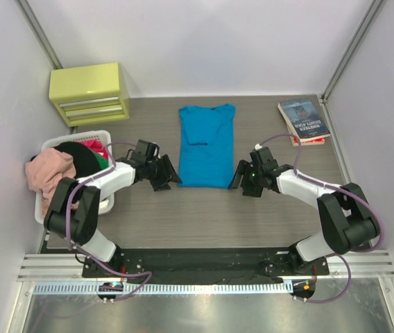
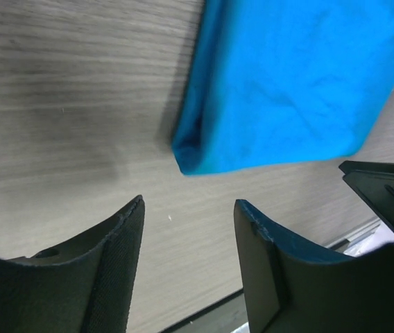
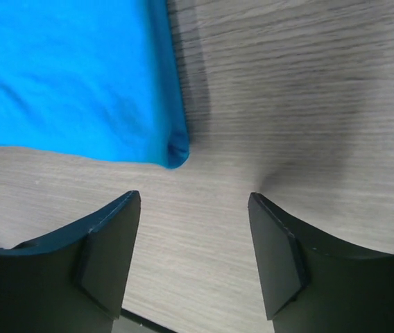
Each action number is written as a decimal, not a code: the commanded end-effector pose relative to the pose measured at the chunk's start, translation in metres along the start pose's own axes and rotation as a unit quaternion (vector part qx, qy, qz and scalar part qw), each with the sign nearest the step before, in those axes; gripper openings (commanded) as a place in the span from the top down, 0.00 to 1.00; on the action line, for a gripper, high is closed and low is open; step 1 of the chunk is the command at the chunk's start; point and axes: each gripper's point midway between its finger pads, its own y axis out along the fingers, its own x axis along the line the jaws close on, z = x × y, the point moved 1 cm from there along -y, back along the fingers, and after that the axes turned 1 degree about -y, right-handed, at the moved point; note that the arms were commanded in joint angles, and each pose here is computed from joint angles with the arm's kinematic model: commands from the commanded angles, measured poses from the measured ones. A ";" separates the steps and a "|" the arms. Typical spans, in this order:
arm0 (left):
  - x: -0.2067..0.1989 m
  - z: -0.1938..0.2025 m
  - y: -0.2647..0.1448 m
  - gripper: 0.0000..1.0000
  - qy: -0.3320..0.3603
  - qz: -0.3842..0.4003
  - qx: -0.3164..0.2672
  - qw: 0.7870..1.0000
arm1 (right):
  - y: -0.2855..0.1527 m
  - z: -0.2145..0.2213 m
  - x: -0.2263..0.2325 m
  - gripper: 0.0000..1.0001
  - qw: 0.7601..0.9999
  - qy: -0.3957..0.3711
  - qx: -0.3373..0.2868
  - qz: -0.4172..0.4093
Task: Fold and stack the t-shirts
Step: Grab one side of the 2/3 rectangular tshirt with both arms, then fold the long partially folded tshirt into a neat square
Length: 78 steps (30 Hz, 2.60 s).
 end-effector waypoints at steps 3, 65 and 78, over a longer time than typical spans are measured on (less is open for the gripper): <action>-0.002 -0.012 0.024 0.47 0.008 0.015 -0.004 1.000 | 0.016 -0.019 0.011 0.35 1.000 -0.007 -0.025 -0.018; -0.079 -0.046 -0.100 1.00 0.011 0.031 -0.145 0.989 | -0.078 -0.071 0.068 0.99 0.998 -0.010 -0.063 -0.018; -0.097 -0.133 -0.043 1.00 0.022 0.033 -0.170 0.985 | -0.019 -0.166 0.085 0.99 0.995 -0.014 -0.090 -0.031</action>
